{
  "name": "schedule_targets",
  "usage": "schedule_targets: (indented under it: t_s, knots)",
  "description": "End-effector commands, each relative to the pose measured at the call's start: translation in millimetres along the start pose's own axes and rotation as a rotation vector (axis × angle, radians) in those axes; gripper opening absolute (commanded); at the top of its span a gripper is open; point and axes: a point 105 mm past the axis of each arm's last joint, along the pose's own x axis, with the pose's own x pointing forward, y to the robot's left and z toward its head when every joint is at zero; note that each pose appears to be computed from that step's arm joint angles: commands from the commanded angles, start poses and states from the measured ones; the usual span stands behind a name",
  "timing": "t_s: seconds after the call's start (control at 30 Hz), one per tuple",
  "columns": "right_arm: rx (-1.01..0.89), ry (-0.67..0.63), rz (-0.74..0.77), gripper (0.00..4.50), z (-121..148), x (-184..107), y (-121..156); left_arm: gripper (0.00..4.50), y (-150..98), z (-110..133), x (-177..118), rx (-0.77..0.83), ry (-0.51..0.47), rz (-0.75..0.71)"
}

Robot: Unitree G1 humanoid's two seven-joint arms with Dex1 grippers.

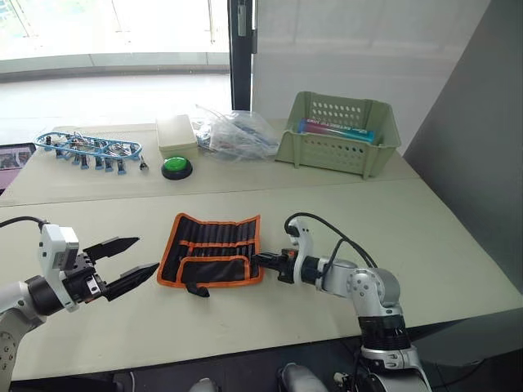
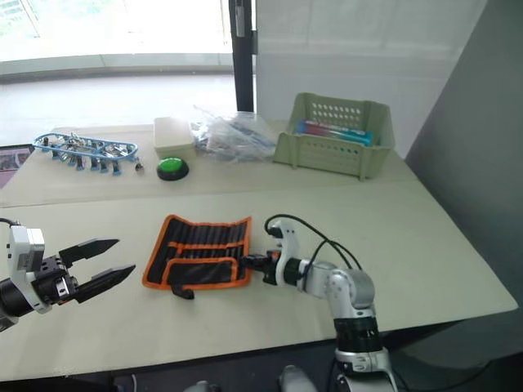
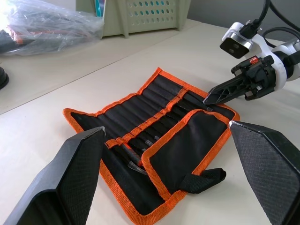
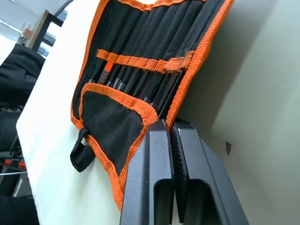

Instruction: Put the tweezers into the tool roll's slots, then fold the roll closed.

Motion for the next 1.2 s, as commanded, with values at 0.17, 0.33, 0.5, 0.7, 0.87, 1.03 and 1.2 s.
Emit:
schedule_targets:
  t_s: [0.17,0.33,0.5,0.7,0.87,1.03,1.2]
  knots:
    - [0.006,-0.058,-0.017,0.03,22.4,-26.2,-8.7,4.5,-3.8,1.2,5.0,0.009,-0.006,-0.017]
    - [-0.038,-0.055,-0.038,0.03,36.3,-44.8,-6.4,4.5,-5.8,-2.9,8.6,-0.002,-0.005,-0.026]
    - [-0.083,-0.054,-0.026,0.03,48.2,-43.8,14.4,4.5,-7.3,-5.3,9.8,-0.01,-0.002,-0.03]
    - [-0.093,-0.061,-0.008,0.03,51.6,-20.5,45.3,4.5,-8.5,-6.2,10.7,-0.012,0.004,-0.035]
    - [-0.098,-0.025,-0.04,0.03,36.5,1.7,55.9,4.5,-8.4,-5.4,10.0,-0.011,0.008,-0.035]
    - [-0.128,0.017,-0.066,0.03,23.3,22.6,54.7,4.5,-7.2,-4.9,10.5,-0.011,0.01,-0.033]
    - [-0.142,0.061,-0.108,0.03,7.1,41.5,43.3,4.5,-7.1,-5.3,11.1,-0.011,0.011,-0.033]
